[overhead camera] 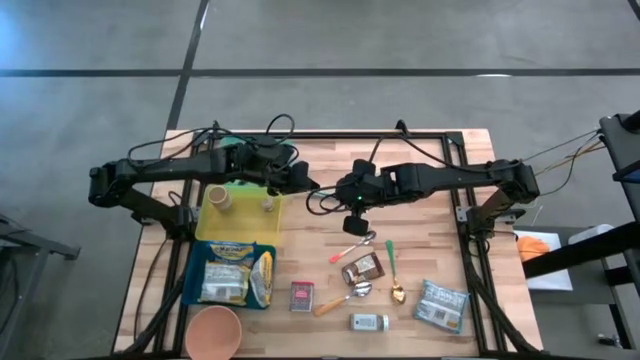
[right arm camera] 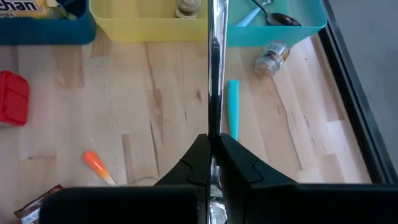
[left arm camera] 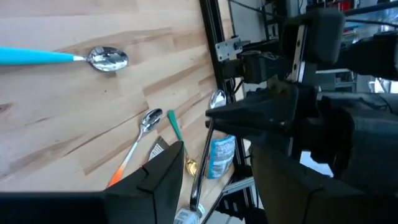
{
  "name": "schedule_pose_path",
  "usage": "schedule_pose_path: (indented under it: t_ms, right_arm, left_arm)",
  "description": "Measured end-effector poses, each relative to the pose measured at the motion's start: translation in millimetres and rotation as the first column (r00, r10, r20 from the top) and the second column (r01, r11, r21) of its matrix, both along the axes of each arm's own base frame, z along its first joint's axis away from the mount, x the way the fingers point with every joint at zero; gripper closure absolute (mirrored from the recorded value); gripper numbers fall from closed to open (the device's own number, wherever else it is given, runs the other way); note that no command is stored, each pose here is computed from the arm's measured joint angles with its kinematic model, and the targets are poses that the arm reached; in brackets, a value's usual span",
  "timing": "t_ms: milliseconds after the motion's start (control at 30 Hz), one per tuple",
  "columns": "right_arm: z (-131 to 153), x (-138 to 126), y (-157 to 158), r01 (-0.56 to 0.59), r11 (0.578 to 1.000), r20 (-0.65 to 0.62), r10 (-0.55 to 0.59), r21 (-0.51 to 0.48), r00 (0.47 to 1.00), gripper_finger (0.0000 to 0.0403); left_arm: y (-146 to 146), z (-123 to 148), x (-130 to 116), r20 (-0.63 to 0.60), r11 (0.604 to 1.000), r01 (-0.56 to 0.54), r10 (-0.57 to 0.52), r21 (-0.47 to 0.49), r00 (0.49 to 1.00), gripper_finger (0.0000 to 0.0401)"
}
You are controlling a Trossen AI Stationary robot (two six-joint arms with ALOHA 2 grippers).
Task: Pick & Place Food Item
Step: Put the silver spoon into the green bin
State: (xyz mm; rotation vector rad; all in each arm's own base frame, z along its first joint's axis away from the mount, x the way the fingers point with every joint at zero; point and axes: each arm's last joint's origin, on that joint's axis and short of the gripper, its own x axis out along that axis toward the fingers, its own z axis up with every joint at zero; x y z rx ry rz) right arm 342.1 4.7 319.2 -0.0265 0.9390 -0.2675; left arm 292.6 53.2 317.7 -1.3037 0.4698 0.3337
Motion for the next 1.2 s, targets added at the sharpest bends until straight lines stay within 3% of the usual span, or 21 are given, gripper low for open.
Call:
schedule_pose_path:
  t_ms: [333,567,767,1033,1200]
  right_arm:
    - [10.6,2.6,-0.3,-0.020,1.000,0.041,0.020,-0.019,0.999,0.0394]
    - [13.3,3.4,-0.2,-0.023,1.000,0.053,0.024,-0.020,0.998,0.0394]
    - [12.4,3.3,0.4,-0.019,1.000,0.052,0.019,-0.013,0.998,0.0394]
    - [13.5,3.3,0.4,-0.003,1.000,0.058,0.003,-0.004,0.998,0.0392]
    - [14.4,3.8,-0.1,0.048,0.999,0.079,-0.048,0.006,0.996,0.0344]
  left_arm:
    - [-0.4,-0.1,-0.1,0.000,1.000,0.025,-0.025,0.014,1.000,0.0222]
    - [-0.4,-0.1,0.0,0.001,1.000,0.026,-0.026,0.016,1.000,0.0312]
    - [0.0,2.9,1.7,0.035,0.994,0.058,-0.061,0.093,0.997,0.0387]
    - [0.3,3.7,1.9,0.043,0.990,0.075,-0.081,0.122,0.996,0.0391]
    - [1.8,6.7,-3.1,0.039,0.989,0.073,-0.079,0.132,0.996,0.0391]
